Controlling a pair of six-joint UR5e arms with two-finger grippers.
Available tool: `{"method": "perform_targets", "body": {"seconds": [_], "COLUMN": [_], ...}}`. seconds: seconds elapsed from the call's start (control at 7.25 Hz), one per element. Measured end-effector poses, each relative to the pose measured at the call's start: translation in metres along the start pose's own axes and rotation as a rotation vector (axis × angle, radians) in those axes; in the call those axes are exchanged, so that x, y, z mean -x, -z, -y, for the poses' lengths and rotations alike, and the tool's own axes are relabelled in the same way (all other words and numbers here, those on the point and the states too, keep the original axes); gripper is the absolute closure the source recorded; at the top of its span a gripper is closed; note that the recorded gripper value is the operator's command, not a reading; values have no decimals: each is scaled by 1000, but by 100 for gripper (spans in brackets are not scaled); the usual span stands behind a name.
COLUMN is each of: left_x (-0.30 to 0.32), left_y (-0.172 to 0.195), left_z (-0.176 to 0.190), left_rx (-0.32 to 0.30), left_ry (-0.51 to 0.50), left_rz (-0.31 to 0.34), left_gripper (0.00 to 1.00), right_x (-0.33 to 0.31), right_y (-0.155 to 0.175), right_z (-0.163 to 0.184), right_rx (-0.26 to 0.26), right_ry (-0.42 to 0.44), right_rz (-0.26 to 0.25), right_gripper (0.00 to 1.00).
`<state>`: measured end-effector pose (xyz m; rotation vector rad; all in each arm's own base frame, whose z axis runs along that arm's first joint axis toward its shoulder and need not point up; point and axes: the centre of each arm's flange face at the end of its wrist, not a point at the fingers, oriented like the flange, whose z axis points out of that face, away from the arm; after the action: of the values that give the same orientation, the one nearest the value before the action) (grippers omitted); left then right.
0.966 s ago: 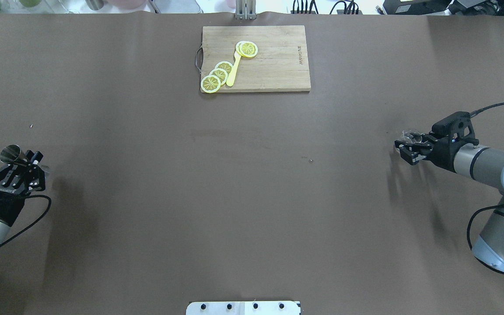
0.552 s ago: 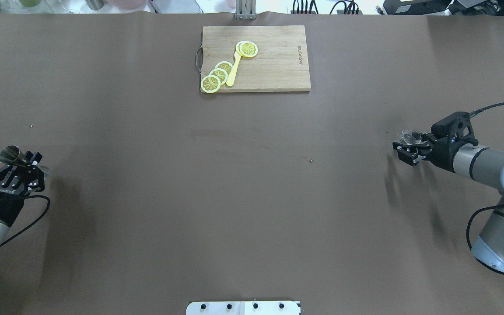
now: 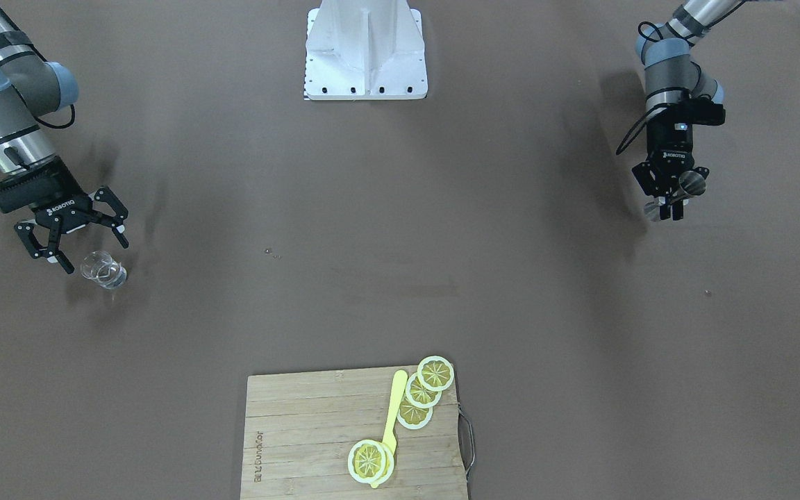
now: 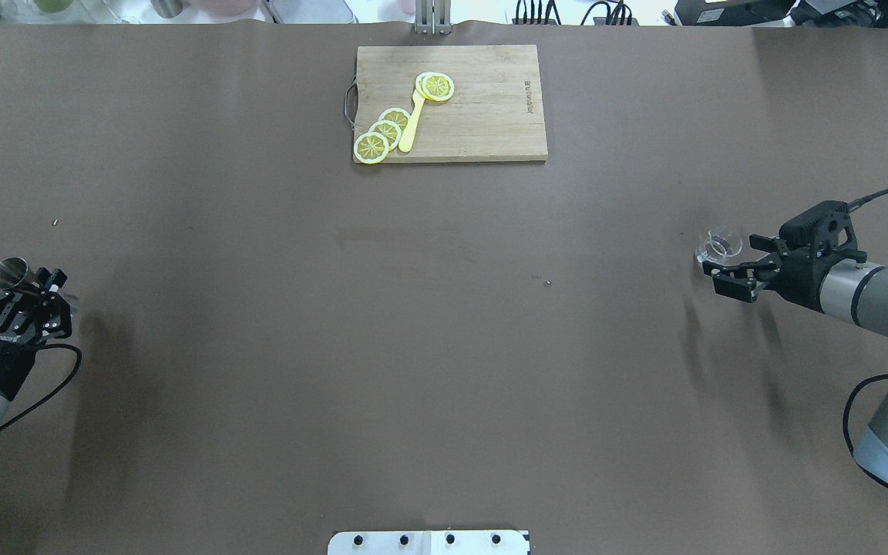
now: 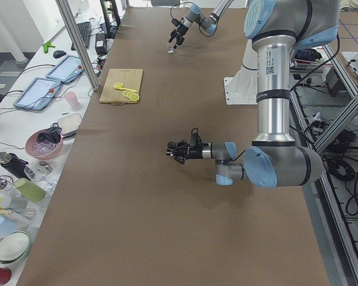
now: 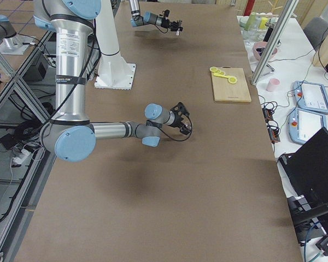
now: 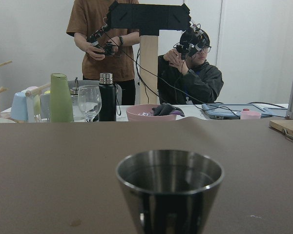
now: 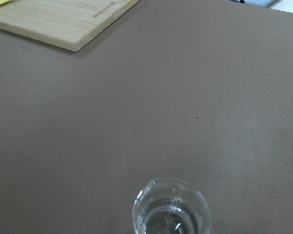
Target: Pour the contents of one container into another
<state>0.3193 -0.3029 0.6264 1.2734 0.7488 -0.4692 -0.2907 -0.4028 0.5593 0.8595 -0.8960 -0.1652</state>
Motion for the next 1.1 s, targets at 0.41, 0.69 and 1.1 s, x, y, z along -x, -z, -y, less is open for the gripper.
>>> {"method": "perform_targets", "body": {"seconds": [0.41,0.69,1.1], "left_x": [12,19,23], "left_y": [5,8,8], "left_z": [4,9,6], "left_rx": [2,-1,-4], "left_ry": [18,19,23], "left_rz": [26,40,65], "left_gripper": [100,100,100], "right_x": [-39,-103,-217], "right_y": [61,96,138], "right_z": [-40,-73,-103], "right_rx": [116,248,406], "right_ry": [-17,-94,-182], "right_rz": [3,-8,-60], "right_gripper": [0,0,0]}}
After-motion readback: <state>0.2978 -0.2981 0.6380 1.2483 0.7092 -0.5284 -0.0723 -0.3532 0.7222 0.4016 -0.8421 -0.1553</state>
